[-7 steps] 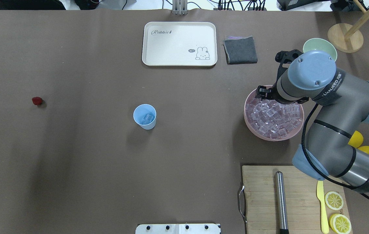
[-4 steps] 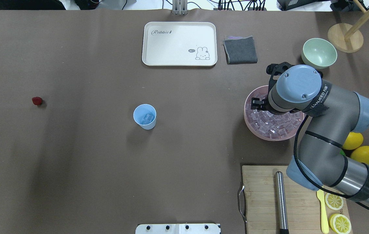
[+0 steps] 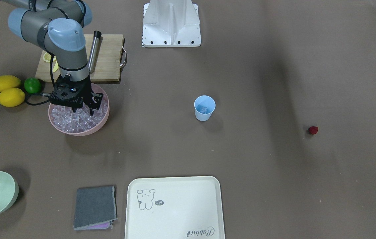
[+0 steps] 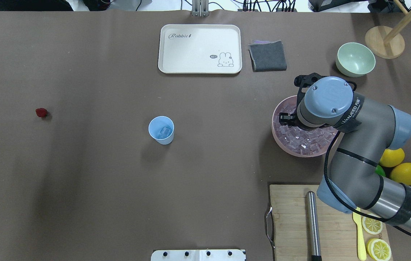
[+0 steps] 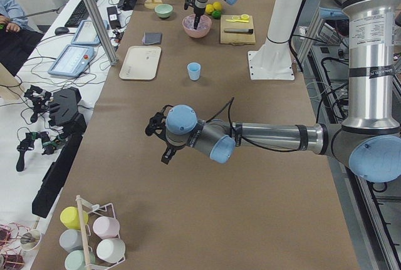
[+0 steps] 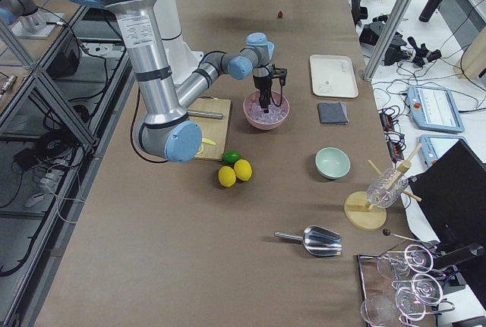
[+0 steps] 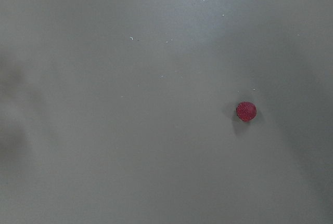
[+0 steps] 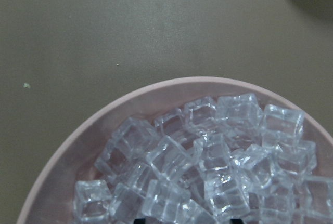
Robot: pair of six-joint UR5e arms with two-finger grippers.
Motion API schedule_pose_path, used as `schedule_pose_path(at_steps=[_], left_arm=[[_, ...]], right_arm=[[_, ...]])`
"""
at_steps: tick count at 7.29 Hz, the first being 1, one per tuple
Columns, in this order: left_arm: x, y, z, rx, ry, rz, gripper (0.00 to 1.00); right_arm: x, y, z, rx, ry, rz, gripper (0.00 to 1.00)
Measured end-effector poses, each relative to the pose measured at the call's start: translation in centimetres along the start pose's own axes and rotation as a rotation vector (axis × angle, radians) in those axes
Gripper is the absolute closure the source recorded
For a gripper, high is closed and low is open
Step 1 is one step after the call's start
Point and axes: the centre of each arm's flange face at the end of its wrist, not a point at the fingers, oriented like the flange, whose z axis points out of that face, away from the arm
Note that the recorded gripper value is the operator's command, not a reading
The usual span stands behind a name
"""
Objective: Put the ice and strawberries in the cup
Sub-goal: 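Grasp a third ice cube from the pink bowl with the right gripper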
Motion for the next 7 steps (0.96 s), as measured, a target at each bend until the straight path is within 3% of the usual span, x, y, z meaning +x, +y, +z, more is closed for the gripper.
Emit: schedule_pose_path(at_steps=[2,4,7], left_arm=[[0.01,-0.02,-0.01,0.000,0.000,0.000,0.01],[0.01,-0.03,-0.01,0.000,0.000,0.000,0.01],[0.00,-0.03,-0.02,0.000,0.000,0.000,0.01]], right_arm=[[0.05,0.01,0.26,-0.002,0.005,-0.022,0.55],[0.04,0.11,0.30,-0.005,0.005,-0.032,1.00],[-0.07,-0.06,-0.50,-0.004,-0.010,-0.053,1.00]])
